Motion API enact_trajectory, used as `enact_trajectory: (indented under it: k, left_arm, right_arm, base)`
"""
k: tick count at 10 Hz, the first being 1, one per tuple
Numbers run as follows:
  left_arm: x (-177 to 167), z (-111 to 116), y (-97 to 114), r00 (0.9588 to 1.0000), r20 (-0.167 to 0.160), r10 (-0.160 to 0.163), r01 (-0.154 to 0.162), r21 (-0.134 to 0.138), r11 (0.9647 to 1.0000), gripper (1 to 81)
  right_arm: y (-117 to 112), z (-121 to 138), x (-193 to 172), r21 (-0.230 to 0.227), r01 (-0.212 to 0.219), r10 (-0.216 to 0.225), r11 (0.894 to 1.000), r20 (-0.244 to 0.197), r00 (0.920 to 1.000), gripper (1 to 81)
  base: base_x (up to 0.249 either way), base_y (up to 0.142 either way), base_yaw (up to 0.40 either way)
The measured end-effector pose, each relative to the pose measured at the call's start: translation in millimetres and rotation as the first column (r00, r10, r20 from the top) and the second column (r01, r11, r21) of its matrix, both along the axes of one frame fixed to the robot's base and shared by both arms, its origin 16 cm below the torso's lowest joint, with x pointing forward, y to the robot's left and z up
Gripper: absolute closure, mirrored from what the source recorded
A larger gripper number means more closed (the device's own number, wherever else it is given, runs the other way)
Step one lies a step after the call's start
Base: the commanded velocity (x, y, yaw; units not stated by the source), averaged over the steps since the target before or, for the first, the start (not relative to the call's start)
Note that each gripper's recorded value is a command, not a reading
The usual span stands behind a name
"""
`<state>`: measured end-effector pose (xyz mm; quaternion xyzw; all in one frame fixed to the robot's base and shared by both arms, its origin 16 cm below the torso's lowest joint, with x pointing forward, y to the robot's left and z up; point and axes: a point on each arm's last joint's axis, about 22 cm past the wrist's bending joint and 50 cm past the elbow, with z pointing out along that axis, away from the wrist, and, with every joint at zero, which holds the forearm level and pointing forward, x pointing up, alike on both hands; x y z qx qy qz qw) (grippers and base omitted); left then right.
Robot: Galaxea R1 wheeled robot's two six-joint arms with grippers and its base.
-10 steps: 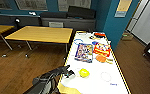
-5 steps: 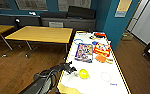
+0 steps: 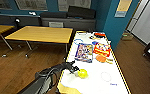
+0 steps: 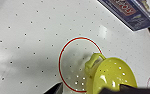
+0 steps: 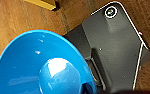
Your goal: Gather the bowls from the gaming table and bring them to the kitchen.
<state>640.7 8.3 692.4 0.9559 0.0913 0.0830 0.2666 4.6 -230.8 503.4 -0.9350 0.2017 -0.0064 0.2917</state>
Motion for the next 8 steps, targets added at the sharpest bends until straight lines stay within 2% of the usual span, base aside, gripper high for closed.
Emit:
enact_trajectory:
  k: [4, 5, 8]
  left_arm:
    - [-24, -7, -19, 0.9977, -0.033, -0.060, 0.060, -0.015, 0.9981, 1.0]
    - [-35, -12, -21, 0.9949, -0.058, -0.083, 0.082, -0.011, 0.9966, 1.0]
    - [-50, -18, -20, 0.9889, -0.100, -0.110, 0.111, 0.004, 0.9938, 1.0]
  right_arm:
    - [3, 0, 0, 0.004, 0.000, 0.000, 1.000, 0.001, 1.0000, 81.1]
    - [3, 0, 1, 0.004, 0.000, 0.000, 1.000, 0.001, 1.0000, 81.1]
    - [3, -1, 6, 0.004, -0.001, 0.001, 1.000, 0.007, 1.0000, 81.1]
  base:
    - [0.000, 0.000, 0.000]
    - [0.000, 0.000, 0.000]
    - [0.000, 0.000, 0.000]
